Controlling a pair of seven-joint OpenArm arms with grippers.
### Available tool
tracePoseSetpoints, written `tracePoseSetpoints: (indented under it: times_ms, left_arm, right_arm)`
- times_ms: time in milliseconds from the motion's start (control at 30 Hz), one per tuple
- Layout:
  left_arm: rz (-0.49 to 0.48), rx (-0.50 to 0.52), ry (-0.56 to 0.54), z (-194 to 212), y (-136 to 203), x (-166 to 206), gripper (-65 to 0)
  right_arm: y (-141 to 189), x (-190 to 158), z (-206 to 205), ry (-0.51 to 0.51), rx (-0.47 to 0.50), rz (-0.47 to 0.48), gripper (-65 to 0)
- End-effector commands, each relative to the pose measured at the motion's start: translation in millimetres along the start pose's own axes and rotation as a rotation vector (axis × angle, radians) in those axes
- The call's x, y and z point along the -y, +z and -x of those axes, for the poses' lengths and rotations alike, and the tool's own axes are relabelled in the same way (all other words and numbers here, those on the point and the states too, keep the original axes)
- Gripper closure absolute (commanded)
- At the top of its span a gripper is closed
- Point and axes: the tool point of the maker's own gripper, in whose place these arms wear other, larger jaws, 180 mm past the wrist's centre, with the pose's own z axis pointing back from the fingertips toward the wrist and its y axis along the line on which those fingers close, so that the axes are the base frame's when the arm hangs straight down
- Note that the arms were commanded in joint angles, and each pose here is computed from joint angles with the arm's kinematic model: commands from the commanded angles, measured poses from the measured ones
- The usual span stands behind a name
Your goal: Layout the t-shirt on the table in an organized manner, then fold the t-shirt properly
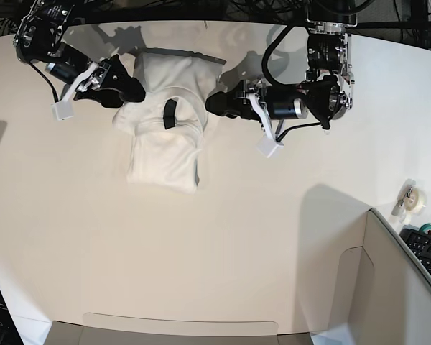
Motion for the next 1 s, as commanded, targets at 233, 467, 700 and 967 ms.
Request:
tracePoseSetpoints:
  times_ms: [233, 467, 700, 967]
  left_arm:
    - [0.023, 0.026, -0.02, -10.6, 2.6, 7.8, -25.7]
    - [0.023, 0.026, -0.02, -10.6, 2.6, 7.8, -25.7]
    - [0.023, 0.027, -0.021, -11.2, 2.7, 7.9, -25.7]
    - [0.023, 0.027, -0.021, -11.2, 2.7, 7.9, -25.7]
  right_arm:
    - [-3.9, -8.7, -29.7, 0.058, 0.068, -0.036, -65.0]
    - [-9.4, -13.1, -45.8, 0.089, 0.095, -0.055, -65.0]
    - [-12.0, -14.9, -54.2, 0.104, 0.109, -0.062, -65.0]
    - [-22.6, -10.3, -48.4, 0.101, 0.085, -0.023, -65.0]
